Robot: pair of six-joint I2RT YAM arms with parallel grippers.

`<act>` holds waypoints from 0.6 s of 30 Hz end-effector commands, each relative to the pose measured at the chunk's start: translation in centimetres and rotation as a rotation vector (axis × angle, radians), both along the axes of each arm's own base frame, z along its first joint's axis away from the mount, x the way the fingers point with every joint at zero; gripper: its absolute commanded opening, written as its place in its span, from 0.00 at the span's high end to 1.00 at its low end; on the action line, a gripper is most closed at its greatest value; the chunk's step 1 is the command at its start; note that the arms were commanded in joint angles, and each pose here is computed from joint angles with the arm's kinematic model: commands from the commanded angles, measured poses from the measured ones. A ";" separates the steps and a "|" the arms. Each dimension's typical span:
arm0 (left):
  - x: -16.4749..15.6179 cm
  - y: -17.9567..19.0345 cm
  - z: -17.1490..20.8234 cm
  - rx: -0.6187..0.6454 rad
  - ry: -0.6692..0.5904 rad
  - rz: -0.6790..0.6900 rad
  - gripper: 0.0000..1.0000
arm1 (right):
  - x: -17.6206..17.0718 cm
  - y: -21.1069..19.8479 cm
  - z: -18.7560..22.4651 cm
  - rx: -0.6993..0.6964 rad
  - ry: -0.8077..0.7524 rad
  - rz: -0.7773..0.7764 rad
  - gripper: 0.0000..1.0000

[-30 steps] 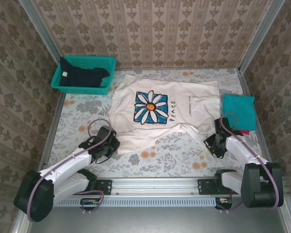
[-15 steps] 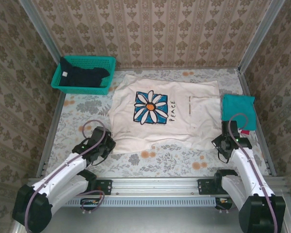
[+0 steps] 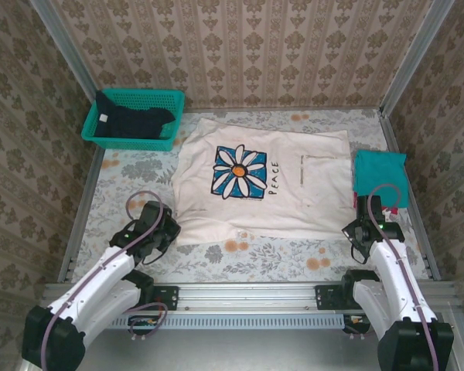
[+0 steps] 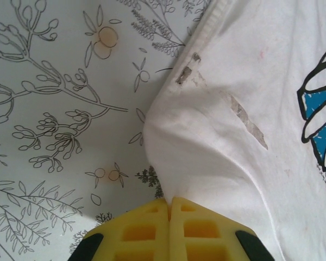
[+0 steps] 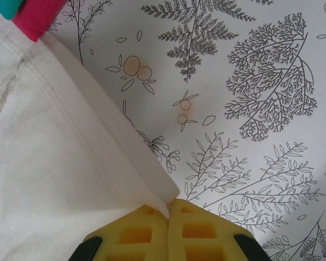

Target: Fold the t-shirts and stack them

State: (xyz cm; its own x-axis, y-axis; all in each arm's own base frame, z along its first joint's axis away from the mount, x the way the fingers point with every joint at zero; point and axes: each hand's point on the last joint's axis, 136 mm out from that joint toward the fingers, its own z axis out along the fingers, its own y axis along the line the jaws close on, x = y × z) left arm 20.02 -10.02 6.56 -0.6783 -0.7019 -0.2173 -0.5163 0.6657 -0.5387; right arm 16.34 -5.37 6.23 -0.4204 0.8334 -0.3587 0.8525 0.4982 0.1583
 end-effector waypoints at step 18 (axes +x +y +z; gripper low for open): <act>11.4 0.2 8.6 0.136 -0.173 -0.193 1.00 | 12.0 -1.8 7.4 -0.090 -0.201 0.091 1.00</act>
State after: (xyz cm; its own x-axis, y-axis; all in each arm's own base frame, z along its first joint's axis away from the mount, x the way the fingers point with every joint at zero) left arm 29.79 -9.85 13.60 -0.7260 -0.5901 -0.3531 -0.3691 0.7676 -0.5240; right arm 25.98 -6.55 11.90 -0.4301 0.7767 -0.4601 0.7846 0.5737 0.2350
